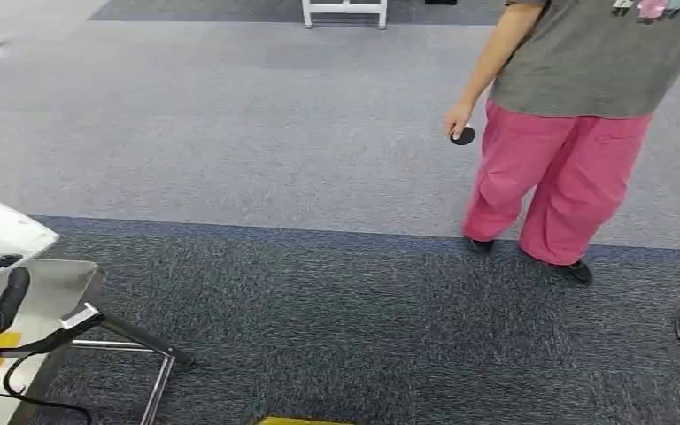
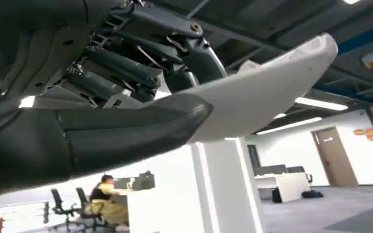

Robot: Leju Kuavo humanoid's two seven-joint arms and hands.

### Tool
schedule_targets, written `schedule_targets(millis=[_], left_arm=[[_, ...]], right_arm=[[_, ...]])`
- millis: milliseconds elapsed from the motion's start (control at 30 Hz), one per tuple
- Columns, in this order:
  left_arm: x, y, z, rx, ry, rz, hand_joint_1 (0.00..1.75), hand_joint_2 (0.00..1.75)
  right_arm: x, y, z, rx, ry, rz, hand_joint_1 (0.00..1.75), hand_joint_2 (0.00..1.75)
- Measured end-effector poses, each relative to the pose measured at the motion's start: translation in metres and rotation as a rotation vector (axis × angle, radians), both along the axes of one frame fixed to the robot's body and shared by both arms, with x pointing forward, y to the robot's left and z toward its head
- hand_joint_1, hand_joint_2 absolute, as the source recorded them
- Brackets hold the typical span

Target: Take the parts from the cabinet and place them on the table.

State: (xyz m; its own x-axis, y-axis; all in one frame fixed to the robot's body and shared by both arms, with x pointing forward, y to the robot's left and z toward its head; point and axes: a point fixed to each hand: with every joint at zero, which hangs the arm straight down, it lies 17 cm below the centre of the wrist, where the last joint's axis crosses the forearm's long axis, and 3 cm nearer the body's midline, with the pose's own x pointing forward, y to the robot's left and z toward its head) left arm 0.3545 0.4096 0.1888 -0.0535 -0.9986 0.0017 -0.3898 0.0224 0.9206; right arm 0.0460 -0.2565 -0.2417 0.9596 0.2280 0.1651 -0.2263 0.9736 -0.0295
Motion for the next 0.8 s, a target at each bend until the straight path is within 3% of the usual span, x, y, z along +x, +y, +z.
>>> schedule_targets(millis=[800], left_arm=[[-0.0001,0.0068,0.0018,0.028,0.004,0.007,1.75,1.75]], right_arm=[[-0.0040,0.0065,0.0005,0.026,0.004,0.020,0.00,0.00]])
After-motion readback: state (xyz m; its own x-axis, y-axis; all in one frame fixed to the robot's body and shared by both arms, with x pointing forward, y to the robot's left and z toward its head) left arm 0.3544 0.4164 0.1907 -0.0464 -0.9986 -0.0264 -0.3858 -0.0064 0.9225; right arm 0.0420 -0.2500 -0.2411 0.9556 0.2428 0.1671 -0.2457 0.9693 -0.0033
